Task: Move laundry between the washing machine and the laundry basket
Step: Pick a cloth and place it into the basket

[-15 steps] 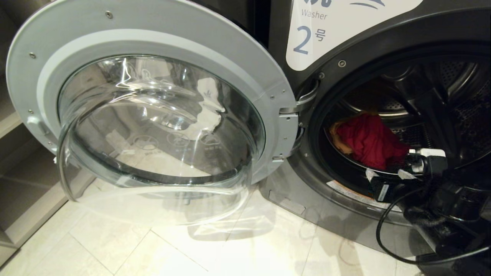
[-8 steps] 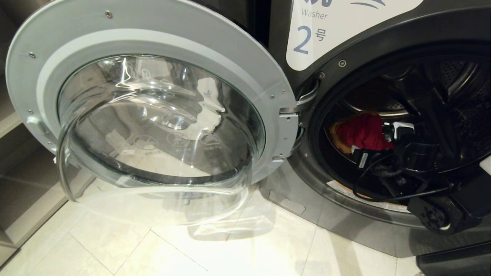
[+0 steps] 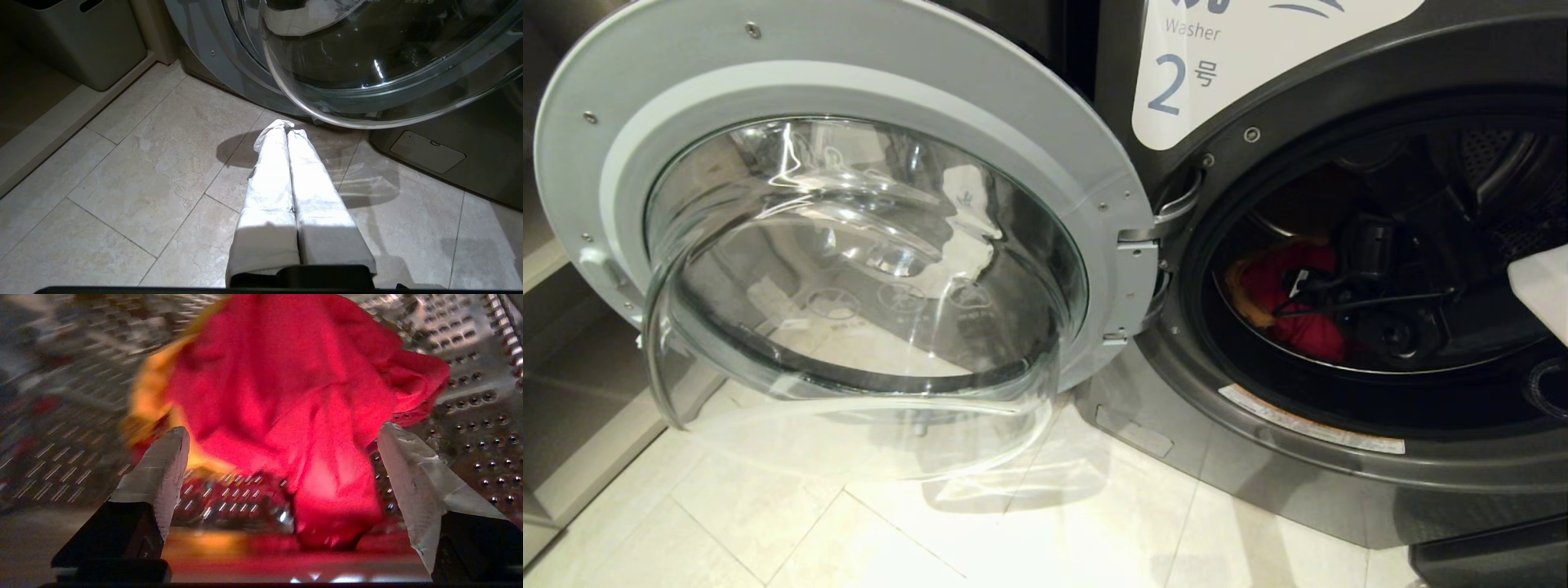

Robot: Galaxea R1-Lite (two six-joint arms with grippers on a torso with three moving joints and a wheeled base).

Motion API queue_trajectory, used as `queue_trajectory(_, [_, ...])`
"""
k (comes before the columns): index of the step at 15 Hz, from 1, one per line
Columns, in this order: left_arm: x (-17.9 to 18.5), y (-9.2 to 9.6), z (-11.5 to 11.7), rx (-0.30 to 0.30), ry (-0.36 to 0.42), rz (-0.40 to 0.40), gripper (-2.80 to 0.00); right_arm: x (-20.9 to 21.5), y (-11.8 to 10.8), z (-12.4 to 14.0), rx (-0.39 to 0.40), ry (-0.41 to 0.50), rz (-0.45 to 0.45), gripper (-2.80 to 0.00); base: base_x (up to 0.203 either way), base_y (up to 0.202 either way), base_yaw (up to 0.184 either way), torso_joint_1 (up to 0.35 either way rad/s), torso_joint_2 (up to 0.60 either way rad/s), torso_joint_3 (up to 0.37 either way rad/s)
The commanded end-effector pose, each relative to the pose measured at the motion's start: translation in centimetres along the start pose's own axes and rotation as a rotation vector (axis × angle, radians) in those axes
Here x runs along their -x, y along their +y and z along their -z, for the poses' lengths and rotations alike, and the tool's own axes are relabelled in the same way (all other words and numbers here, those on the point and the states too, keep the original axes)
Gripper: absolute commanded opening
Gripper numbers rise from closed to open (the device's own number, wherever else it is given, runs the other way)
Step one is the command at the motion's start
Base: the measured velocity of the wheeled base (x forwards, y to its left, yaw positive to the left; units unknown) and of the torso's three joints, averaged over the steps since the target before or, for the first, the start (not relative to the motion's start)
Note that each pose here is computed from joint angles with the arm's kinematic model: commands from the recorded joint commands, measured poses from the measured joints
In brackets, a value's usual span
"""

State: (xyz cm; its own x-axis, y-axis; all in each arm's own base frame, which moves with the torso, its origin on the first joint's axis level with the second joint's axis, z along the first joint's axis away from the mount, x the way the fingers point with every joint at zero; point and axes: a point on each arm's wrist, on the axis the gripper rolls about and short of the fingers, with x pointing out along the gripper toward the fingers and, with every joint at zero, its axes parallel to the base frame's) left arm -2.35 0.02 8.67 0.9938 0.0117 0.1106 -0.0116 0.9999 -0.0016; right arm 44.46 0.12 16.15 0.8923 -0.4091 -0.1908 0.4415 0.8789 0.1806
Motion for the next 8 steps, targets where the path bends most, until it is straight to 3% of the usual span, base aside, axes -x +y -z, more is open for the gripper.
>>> queue_trajectory(1, [-0.2, 0.0, 1.1, 0.001, 0.04, -0.001, -2.8, -3.5, -1.2, 0.2, -0.011, 0.044, 0.066, 0.0, 0.0, 0.0, 0.0, 0.0, 0.0, 0.0])
queue_trajectory(5, [-0.2, 0.0, 1.1, 0.001, 0.04, -0.001, -2.8, -6.6, -1.9, -0.1, -0.038, 0.105, 0.086, 0.0, 0.0, 0.0, 0.0, 0.0, 0.0, 0.0])
queue_trajectory(8, [-0.2, 0.0, 1.1, 0.0, 0.04, -0.001, -2.8, -8.3, -1.7, 0.3, -0.132, 0.17, 0.062, 0.0, 0.0, 0.0, 0.0, 0.0, 0.0, 0.0])
